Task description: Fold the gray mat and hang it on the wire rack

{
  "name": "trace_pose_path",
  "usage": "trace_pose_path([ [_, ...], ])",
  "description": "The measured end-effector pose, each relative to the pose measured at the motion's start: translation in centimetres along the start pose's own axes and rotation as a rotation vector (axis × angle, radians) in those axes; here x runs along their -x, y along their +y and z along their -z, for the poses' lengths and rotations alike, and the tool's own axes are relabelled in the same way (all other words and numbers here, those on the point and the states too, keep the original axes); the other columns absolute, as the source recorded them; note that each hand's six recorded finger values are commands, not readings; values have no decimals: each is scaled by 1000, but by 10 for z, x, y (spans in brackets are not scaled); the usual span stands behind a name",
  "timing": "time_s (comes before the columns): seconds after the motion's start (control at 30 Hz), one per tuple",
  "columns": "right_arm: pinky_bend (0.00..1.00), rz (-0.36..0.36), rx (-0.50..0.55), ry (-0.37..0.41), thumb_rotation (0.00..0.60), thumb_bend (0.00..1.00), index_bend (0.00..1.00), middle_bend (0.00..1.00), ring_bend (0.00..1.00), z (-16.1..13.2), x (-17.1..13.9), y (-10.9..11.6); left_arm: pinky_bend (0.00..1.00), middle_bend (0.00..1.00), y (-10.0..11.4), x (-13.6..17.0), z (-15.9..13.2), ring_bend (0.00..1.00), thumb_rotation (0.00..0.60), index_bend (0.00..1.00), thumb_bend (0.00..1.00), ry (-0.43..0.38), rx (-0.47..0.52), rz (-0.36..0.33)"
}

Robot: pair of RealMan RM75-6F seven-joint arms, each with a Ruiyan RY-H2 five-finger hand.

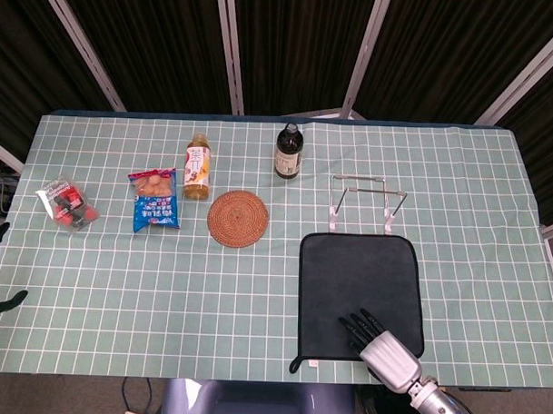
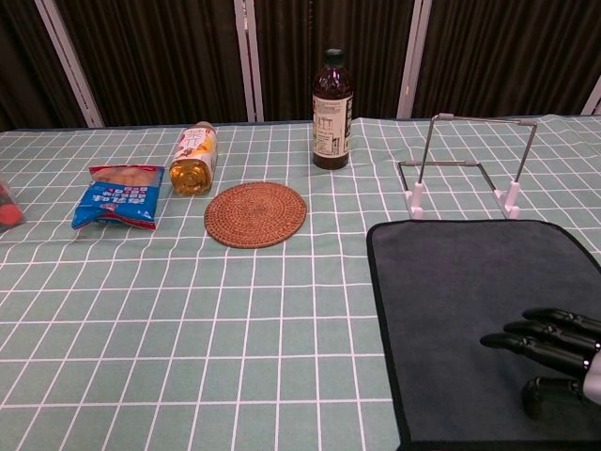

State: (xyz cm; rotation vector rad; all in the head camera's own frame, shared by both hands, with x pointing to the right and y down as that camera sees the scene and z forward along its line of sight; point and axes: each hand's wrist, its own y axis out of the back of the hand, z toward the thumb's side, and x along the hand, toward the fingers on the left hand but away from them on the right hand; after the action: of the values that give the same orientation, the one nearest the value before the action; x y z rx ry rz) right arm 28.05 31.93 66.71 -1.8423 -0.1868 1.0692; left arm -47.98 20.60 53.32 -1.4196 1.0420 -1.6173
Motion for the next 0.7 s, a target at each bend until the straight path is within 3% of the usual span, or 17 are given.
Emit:
trace_pose_path([
  [0.47,0,5,6,-9,600,183,380,0,0,2,4,1,0,0,-1,-1,0,0,600,0,0,1,0,2],
  [0.7,0,11,4,-9,600,266,387,0,0,2,4,0,0,0,-1,-1,0,0,600,0,0,2,1,3],
])
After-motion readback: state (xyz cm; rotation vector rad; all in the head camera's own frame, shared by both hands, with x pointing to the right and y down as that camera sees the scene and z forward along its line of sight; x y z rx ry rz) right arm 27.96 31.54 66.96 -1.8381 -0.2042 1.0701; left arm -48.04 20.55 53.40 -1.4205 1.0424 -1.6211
